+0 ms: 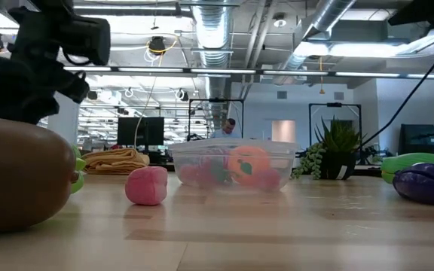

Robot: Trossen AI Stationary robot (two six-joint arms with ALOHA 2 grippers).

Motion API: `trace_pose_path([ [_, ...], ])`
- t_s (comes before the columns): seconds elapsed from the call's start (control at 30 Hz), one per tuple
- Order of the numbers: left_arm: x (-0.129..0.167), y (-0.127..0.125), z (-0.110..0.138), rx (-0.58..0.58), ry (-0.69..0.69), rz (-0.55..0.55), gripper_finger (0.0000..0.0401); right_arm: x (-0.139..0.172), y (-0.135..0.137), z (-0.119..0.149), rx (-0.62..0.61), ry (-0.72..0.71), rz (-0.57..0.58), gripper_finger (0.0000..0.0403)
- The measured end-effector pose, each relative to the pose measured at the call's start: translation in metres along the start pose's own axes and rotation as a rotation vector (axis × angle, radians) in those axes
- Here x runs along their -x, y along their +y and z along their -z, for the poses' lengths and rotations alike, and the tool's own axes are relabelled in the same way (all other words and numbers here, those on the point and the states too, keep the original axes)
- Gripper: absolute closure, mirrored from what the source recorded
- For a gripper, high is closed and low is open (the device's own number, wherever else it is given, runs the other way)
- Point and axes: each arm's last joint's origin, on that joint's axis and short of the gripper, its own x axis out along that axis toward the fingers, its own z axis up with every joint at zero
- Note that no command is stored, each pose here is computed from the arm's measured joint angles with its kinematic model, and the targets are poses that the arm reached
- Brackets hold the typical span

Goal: Pick and placing Produce into tupperware
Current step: Put the top red strawberry into the transparent bin

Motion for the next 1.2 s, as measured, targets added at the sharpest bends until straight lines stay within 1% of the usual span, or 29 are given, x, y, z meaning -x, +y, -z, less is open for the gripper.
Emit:
trace_pose_path([
  [0.17, -0.012, -0.002, -0.008, -0.04, 0.09, -0.022, 0.0104, -0.005, 0.003, 0.007, -0.006, -0.001, -0.004, 0.0081],
  [0.27, -0.016, -0.004, -0.012, -0.061, 0.12, -0.026, 0.0104, -0.009, 0.004, 0.013, -0.006, -0.001, -0.003, 0.0081],
  [0.47, -0.016, -0.01, -0.023, -0.12, 0.117, -0.032, 0.0104, -0.013, 0.006, 0.02, -0.017, 0.0, -0.002, 0.0081],
  [0.6, -0.015, -0.01, -0.026, -0.163, 0.111, -0.051, 0.0104, -0.013, 0.006, 0.02, -0.015, 0.001, 0.0, 0.0081],
  [0.9, -0.016, -0.01, -0.026, -0.169, 0.116, -0.052, 0.0104, -0.013, 0.005, 0.02, -0.008, 0.003, 0.004, 0.0081],
  [1.1, -0.026, -0.011, -0.031, -0.124, 0.184, -0.058, 0.0104, -0.013, 0.005, 0.02, 0.008, 0.003, 0.004, 0.0081],
  [1.2, -0.033, -0.012, -0.033, -0.125, 0.223, -0.068, 0.0104, -0.013, 0.005, 0.02, 0.014, 0.003, 0.004, 0.0081],
])
